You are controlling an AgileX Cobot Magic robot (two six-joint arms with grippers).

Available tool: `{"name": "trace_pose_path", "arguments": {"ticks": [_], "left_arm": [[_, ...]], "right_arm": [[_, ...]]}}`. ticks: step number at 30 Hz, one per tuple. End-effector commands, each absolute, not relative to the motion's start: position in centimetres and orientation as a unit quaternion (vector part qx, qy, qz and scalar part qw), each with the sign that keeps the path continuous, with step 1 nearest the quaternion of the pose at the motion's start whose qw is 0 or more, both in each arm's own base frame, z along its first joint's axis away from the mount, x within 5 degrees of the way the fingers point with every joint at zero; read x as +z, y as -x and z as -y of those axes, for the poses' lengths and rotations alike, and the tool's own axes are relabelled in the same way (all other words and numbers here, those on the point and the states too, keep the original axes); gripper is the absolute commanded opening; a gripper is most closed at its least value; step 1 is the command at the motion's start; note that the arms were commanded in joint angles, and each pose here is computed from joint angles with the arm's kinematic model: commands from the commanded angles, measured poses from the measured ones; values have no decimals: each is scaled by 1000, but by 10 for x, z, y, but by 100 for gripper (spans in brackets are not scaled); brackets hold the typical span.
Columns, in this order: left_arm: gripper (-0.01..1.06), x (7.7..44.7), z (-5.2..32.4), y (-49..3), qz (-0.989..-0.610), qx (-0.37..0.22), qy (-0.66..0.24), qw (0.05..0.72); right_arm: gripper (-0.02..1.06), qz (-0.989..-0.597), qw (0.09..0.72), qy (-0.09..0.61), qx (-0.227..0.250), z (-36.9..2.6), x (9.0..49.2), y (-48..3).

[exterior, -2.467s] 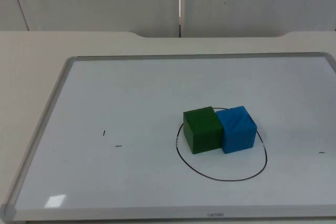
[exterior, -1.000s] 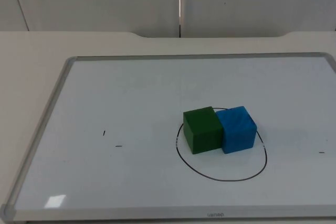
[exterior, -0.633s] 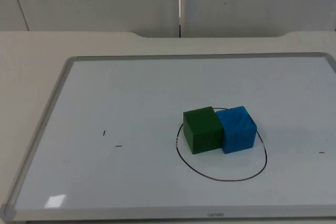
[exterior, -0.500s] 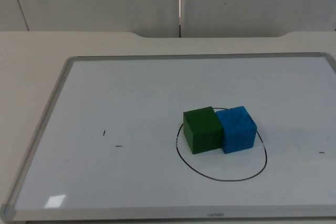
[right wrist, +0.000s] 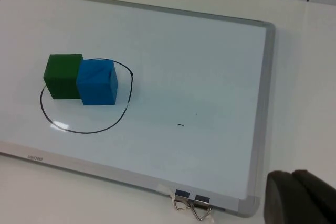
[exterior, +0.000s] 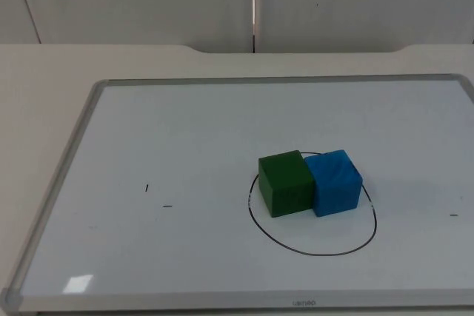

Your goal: Push the two cubes into the marked area.

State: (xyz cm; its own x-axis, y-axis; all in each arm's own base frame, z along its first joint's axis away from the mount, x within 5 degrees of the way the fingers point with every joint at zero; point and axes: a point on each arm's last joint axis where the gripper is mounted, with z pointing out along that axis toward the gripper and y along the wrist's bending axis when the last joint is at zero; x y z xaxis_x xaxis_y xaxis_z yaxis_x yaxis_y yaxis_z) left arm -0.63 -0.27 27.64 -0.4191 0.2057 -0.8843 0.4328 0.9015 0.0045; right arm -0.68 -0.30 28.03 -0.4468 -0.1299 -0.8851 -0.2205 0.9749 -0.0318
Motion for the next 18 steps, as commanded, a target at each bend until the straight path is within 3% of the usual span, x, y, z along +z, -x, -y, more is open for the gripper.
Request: {"name": "trace_pose_path", "arguments": {"ticks": [1, 5, 9, 13, 14, 18], "left_arm": [[0, 275, 2, 6, -837, -112, -188, 502], [0, 275, 2, 6, -837, -112, -188, 502], [9, 275, 2, 6, -837, -112, -188, 502], [45, 275, 2, 6, -837, -112, -188, 502], [45, 275, 2, 6, -837, -112, -188, 502], [77, 275, 2, 6, -837, -112, -187, 501]], "right_arm": [[0, -848, 519, 101, 41, 4, 280, 7], [0, -848, 519, 101, 41, 4, 280, 7], [0, -848, 519, 101, 41, 4, 280, 7], [13, -848, 519, 102, 41, 4, 280, 7], [13, -848, 519, 102, 41, 4, 280, 7], [35, -848, 519, 102, 41, 4, 280, 7]]}}
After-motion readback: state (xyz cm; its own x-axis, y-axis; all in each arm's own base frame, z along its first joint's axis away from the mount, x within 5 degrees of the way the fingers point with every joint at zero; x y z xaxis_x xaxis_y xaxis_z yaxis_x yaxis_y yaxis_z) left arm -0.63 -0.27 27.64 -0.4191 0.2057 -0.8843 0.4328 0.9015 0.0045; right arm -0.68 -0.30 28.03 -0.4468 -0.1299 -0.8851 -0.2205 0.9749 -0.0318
